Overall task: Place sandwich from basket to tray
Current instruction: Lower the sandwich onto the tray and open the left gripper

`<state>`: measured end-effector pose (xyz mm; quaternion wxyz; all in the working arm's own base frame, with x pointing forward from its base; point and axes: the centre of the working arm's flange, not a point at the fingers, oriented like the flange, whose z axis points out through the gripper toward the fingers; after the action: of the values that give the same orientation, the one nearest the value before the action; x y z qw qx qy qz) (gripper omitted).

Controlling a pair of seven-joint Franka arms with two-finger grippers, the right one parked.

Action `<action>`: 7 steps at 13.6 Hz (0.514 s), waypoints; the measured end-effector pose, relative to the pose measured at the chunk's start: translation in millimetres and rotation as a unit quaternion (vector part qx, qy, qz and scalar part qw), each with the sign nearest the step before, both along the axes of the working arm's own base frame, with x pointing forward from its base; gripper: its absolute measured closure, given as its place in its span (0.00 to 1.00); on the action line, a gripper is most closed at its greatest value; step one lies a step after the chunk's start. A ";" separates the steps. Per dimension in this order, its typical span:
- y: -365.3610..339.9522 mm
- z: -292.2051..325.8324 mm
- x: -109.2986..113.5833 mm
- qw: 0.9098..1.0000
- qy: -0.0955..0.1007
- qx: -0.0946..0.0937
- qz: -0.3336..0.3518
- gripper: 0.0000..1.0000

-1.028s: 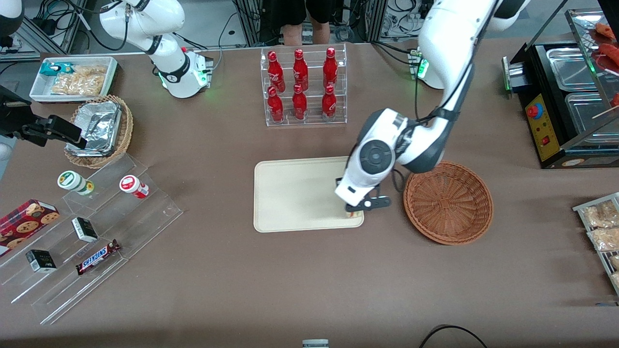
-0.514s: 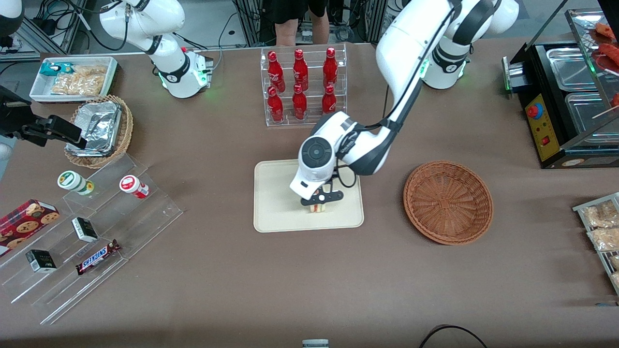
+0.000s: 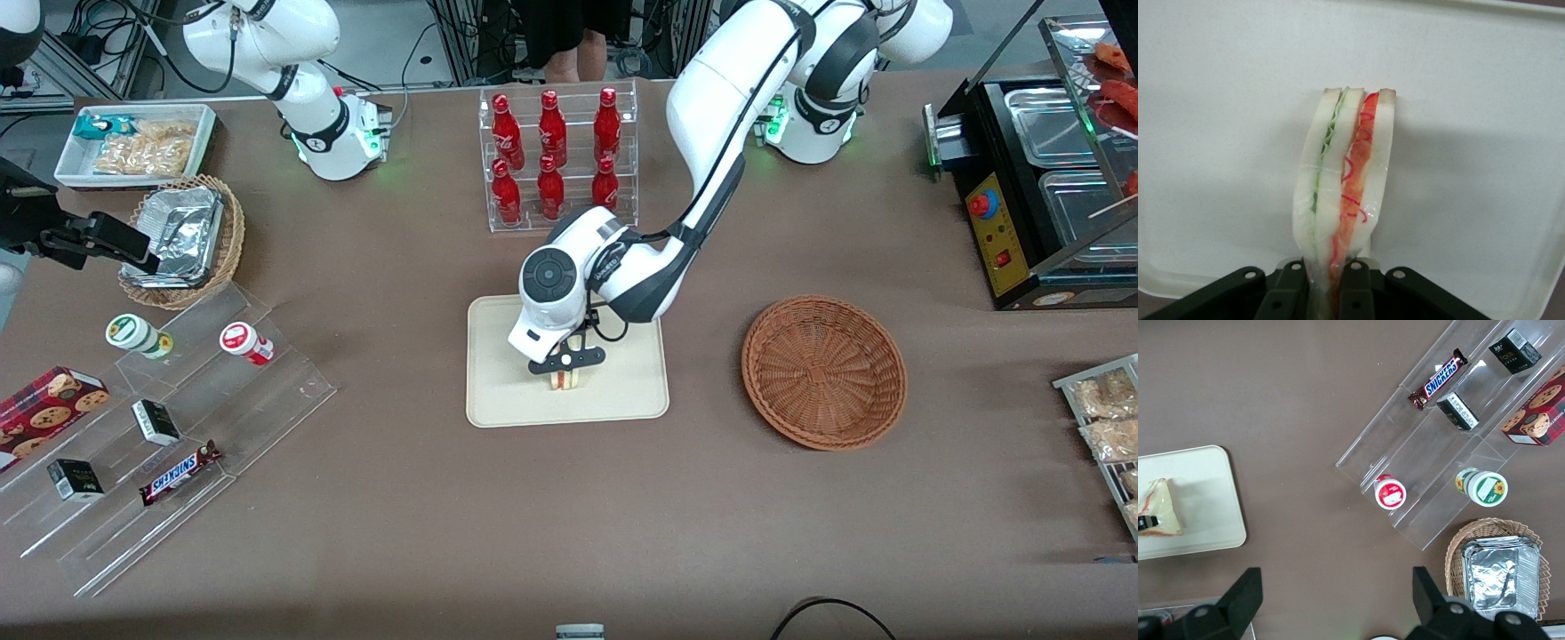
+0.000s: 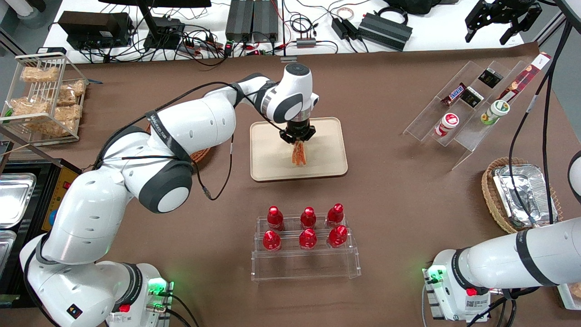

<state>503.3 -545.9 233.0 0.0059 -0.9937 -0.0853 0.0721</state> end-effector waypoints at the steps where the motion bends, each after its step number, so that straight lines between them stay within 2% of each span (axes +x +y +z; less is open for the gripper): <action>1: 0.4 -1.3 0.8 1.000 -0.001 0.000 0.001 0.85; 2: 0.9 -1.8 1.5 1.000 -0.002 0.001 0.002 0.85; 3: 0.8 -0.9 2.2 1.000 -0.003 0.000 0.003 0.80; 7: -3.7 17.2 6.2 1.000 -0.012 -0.008 0.007 0.39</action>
<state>509.5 -549.6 250.2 -0.0037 -0.9939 -0.0915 0.0610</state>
